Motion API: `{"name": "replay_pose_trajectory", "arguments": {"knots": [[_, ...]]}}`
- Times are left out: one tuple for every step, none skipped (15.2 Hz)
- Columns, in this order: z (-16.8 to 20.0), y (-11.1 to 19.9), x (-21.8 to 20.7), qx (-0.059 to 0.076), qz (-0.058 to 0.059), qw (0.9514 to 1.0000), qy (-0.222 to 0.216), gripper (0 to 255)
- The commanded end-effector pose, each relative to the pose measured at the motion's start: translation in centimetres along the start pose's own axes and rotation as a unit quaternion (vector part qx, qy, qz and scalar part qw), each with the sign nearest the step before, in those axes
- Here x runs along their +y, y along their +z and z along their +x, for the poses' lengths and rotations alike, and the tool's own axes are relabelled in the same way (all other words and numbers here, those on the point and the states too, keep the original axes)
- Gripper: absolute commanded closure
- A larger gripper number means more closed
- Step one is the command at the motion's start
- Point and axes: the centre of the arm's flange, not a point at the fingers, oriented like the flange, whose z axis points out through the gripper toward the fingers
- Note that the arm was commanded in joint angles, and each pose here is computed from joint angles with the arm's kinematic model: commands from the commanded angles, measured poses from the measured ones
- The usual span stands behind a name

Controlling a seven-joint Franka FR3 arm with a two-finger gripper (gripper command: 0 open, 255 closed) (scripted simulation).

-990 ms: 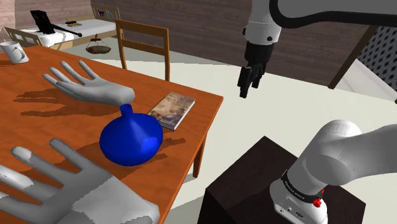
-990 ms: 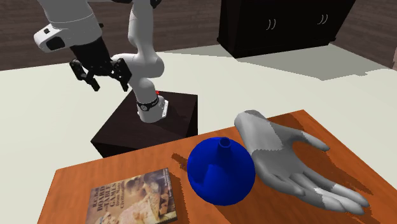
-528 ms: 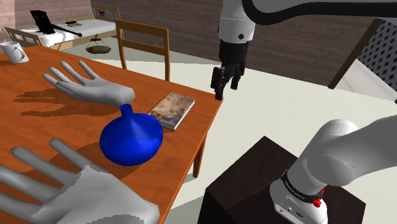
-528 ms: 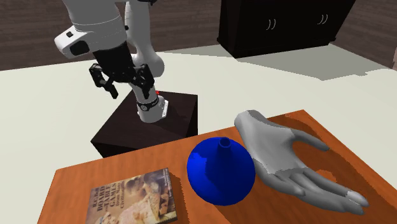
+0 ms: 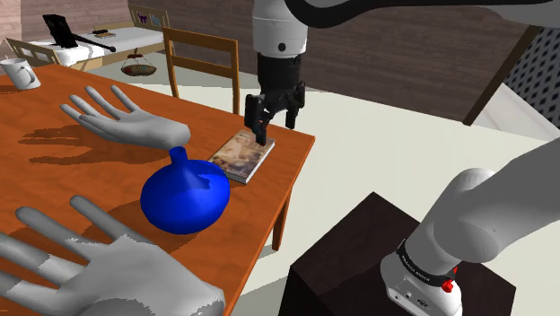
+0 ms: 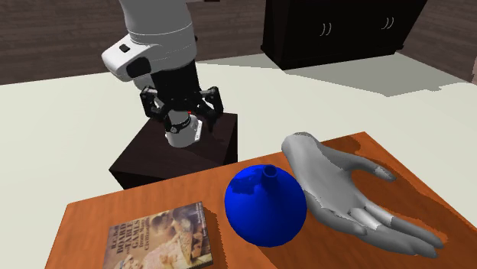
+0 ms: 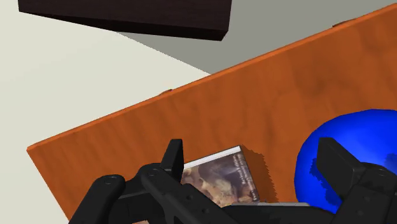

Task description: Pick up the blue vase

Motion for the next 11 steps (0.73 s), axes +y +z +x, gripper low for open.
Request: {"name": "replay_pose_trajectory", "arguments": {"knots": [[1.3, -0.3, -2.2, 0.002, 0.001, 1.0000, 0.001, 0], [1.9, -0.5, -3.3, 0.003, 0.001, 1.0000, 0.002, 0], [2.5, -0.6, -4.5, 0.004, 0.001, 1.0000, 0.002, 0], [3.2, -0.7, -5.6, 0.005, 0.001, 1.0000, 0.003, 0], [3.8, -0.9, -6.7, 0.006, 0.001, 1.0000, 0.003, 0], [4.4, -1.0, -7.9, 0.007, 0.002, 1.0000, 0.004, 0], [5.0, -1.2, -9.0, 0.008, 0.002, 1.0000, 0.004, 0], [5.7, -1.3, -10.1, 0.009, 0.002, 1.0000, 0.004, 0], [6.3, -1.5, -11.3, 0.009, 0.002, 0.9999, 0.005, 0], [6.9, -1.6, -12.4, 0.010, 0.002, 0.9999, 0.005, 0], [7.5, -1.8, -13.5, 0.011, 0.002, 0.9999, 0.006, 0]]}}
